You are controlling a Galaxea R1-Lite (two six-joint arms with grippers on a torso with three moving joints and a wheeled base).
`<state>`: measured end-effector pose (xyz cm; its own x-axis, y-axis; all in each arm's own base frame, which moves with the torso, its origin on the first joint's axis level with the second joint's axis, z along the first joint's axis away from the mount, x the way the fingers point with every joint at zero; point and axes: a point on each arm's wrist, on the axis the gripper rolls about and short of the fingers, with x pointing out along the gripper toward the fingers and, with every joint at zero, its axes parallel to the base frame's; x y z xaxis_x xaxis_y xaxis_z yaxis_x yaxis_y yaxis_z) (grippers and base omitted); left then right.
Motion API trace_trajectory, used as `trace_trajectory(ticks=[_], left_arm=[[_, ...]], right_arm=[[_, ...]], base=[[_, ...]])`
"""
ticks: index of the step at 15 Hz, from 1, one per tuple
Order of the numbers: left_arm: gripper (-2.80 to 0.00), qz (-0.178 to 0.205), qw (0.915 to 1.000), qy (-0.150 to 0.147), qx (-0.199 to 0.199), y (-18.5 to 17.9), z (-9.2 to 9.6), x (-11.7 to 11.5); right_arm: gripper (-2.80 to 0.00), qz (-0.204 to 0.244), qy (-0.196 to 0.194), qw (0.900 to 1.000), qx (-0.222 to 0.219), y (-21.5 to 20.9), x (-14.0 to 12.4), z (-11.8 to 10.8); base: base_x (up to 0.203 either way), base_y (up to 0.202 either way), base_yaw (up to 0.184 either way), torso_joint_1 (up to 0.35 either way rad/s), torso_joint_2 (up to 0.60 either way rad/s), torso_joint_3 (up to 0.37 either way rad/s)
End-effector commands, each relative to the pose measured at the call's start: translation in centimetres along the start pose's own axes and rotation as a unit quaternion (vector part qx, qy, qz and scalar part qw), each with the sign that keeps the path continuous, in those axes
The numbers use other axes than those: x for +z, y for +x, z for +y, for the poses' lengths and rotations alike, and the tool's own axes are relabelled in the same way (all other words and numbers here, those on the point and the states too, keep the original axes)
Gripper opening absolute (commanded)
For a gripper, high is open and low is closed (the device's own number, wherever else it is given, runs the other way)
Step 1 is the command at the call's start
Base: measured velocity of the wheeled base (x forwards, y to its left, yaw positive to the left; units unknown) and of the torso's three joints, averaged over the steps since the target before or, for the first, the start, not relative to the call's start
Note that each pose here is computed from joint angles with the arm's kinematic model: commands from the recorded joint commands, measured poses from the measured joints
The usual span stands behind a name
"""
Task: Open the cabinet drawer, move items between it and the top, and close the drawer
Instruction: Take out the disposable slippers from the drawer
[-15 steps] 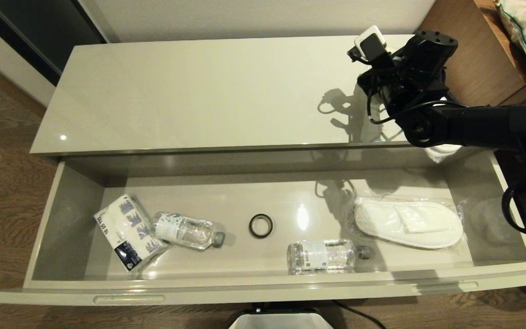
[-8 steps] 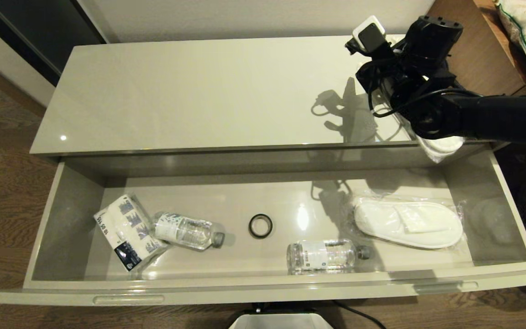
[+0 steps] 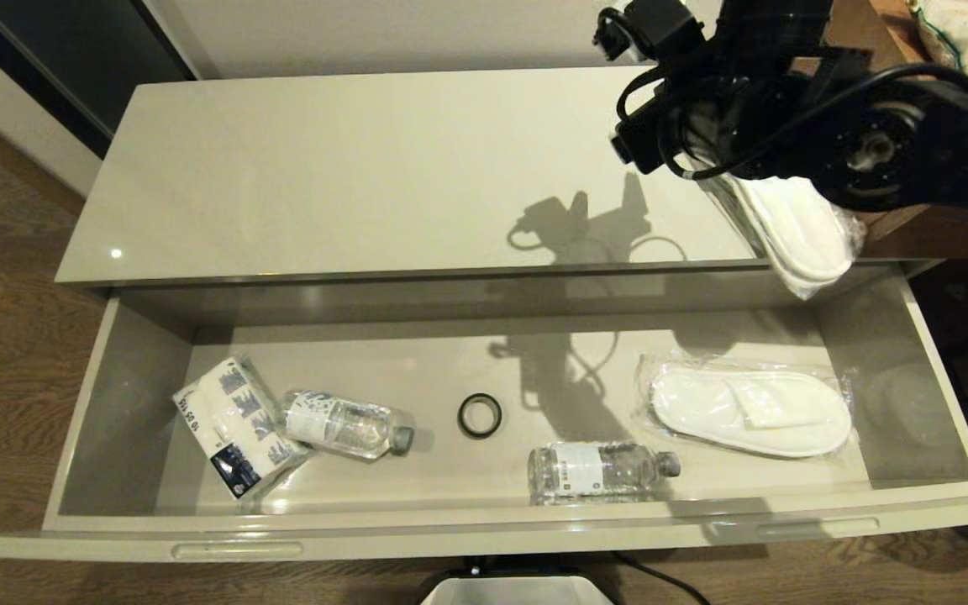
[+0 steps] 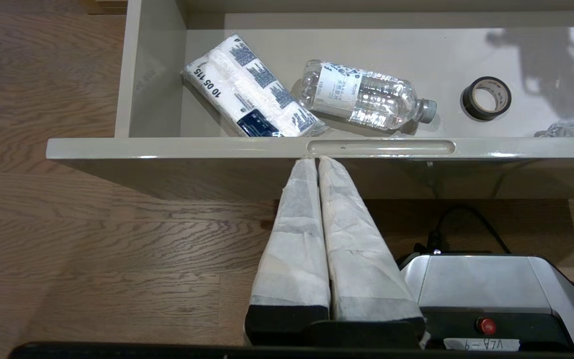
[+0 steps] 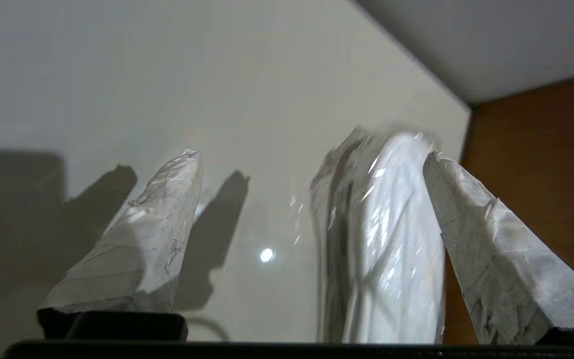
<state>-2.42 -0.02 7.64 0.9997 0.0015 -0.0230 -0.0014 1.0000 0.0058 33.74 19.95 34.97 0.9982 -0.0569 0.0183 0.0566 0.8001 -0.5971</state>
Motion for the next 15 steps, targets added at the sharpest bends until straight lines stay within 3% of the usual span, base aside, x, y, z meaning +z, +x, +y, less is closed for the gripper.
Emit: trace_trajectory(ticks=[1, 4, 6, 7, 11, 15], left_arm=[[-2.80, 0.000, 1.0000, 0.000, 0.000, 0.0, 0.0, 0.0], [-2.80, 0.000, 1.0000, 0.000, 0.000, 0.0, 0.0, 0.0], [-2.80, 0.000, 1.0000, 0.000, 0.000, 0.0, 0.0, 0.0], [-2.80, 0.000, 1.0000, 0.000, 0.000, 0.0, 0.0, 0.0], [-2.80, 0.000, 1.0000, 0.000, 0.000, 0.0, 0.0, 0.0], [-2.80, 0.000, 1.0000, 0.000, 0.000, 0.0, 0.0, 0.0]], right_arm=[[0.00, 0.096, 0.003, 0.993, 0.067, -3.6, -0.8, -0.2], [0.00, 0.189, 0.015, 0.975, 0.120, -6.8, -2.2, 0.2], [0.00, 0.227, 0.022, 0.961, 0.157, -8.7, -2.8, 0.1], [-2.80, 0.233, 0.023, 0.958, 0.163, -9.1, -2.8, -0.1], [-2.80, 0.233, 0.017, 0.959, 0.158, -10.5, -2.9, 0.0], [-2.80, 0.245, -0.029, 0.948, 0.199, -14.7, -5.3, -0.4]], base=[[0.000, 0.000, 0.000, 0.000, 0.00, 0.000], [0.000, 0.000, 0.000, 0.000, 0.00, 0.000], [0.000, 0.000, 0.000, 0.000, 0.00, 0.000], [0.000, 0.000, 0.000, 0.000, 0.00, 0.000], [0.000, 0.000, 0.000, 0.000, 0.00, 0.000], [0.000, 0.000, 0.000, 0.000, 0.00, 0.000]])
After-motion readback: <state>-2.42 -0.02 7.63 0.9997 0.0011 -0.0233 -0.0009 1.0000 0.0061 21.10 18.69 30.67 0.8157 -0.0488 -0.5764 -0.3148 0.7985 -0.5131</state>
